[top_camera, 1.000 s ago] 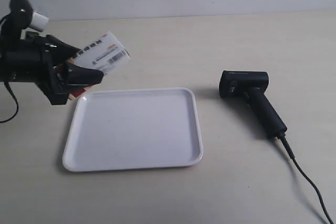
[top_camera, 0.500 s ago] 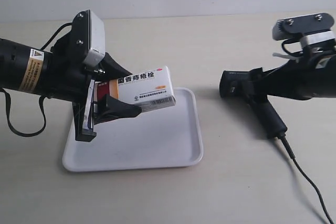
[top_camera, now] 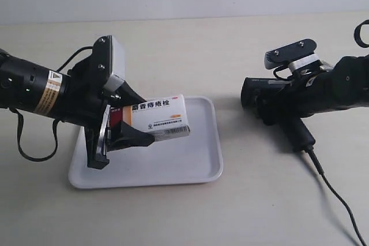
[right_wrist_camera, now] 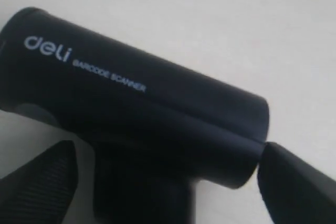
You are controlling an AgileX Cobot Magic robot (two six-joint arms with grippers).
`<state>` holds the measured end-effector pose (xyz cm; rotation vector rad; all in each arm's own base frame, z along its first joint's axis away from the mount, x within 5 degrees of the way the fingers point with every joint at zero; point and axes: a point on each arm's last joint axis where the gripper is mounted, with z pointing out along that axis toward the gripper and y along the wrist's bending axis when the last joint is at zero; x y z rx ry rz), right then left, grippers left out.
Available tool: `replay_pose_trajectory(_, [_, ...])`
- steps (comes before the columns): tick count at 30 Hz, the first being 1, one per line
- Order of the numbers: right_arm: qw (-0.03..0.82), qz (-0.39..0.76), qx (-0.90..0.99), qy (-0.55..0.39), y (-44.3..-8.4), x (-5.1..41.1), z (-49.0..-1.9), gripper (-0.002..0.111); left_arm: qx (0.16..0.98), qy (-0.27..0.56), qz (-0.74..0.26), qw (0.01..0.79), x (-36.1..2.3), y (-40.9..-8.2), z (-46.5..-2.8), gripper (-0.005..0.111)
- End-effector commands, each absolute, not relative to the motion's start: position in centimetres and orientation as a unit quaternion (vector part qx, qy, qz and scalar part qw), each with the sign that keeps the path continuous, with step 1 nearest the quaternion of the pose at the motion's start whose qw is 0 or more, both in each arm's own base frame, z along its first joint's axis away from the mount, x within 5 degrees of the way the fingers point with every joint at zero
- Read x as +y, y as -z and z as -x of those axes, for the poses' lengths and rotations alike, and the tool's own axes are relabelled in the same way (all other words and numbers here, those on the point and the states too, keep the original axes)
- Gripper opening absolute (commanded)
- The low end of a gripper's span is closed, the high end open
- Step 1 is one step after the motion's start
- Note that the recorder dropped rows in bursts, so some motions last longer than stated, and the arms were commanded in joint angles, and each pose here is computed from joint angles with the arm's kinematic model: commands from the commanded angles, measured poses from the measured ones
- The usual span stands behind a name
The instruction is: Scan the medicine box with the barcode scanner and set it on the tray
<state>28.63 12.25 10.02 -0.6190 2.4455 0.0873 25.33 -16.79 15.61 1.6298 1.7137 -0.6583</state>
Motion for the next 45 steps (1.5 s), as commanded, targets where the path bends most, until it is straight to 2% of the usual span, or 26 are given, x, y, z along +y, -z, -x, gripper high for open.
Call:
replay_pose_trajectory(1, [0.323,0.253,0.912,-0.023,-10.3,12.3,-29.1,0.054,0.672,0.241,-0.625,0.317,-16.9,-13.8,-25.9,0.0])
replay_pose_trajectory(5, [0.33,0.253,0.909,-0.022,-10.4,12.3,-29.2,0.021,0.675,0.245,-0.625,0.306,-16.9,-12.9,-26.0,0.0])
replay_pose_trajectory(6, [0.33,0.257,0.908,-0.023,-10.8,12.3,-29.1,0.01,0.676,0.244,-0.625,0.305,-16.9,-12.9,-26.0,0.0])
replay_pose_trajectory(8, [0.327,0.278,0.903,-0.026,-12.5,12.3,-28.6,0.0,0.674,0.243,-0.626,0.307,-16.9,-12.9,-26.0,0.0])
replay_pose_trajectory(9, [0.33,0.301,0.894,-0.031,-14.9,12.2,-27.8,0.0,0.678,0.239,-0.621,0.313,-16.4,-12.9,-26.4,0.0])
replay_pose_trajectory(11, [0.323,0.339,0.883,-0.033,-17.2,12.0,-26.6,0.0,0.682,0.242,-0.612,0.32,-15.6,-13.1,-26.9,0.0])
replay_pose_trajectory(14, [0.32,0.363,0.875,-0.028,-18.3,11.7,-26.0,0.0,0.672,0.253,-0.612,0.331,-14.8,-13.3,-27.2,0.0])
replay_pose_trajectory(19, [0.318,0.386,0.866,-0.012,-17.6,11.7,-26.3,0.0,0.661,0.28,-0.607,0.34,-13.6,-13.6,-27.4,0.0])
replay_pose_trajectory(25, [0.329,0.398,0.856,-0.002,-17.8,11.7,-26.5,0.0,0.66,0.287,-0.61,0.331,-13.6,-12.4,-27.5,0.0])
replay_pose_trajectory(31, [0.333,0.4,0.854,-0.002,-17.8,11.9,-26.4,0.0,0.655,0.295,-0.605,0.343,-13.8,-12.7,-27.6,0.0])
replay_pose_trajectory(37, [0.322,0.426,0.845,-0.01,-16.2,13.7,-26.2,0.0,0.653,0.299,-0.605,0.344,-13.9,-12.8,-27.6,0.0])
replay_pose_trajectory(45, [0.328,0.43,0.84,-0.024,-16.2,15.1,-25.6,0.0,0.662,0.302,-0.588,0.353,-14.0,-12.9,-27.9,0.0])
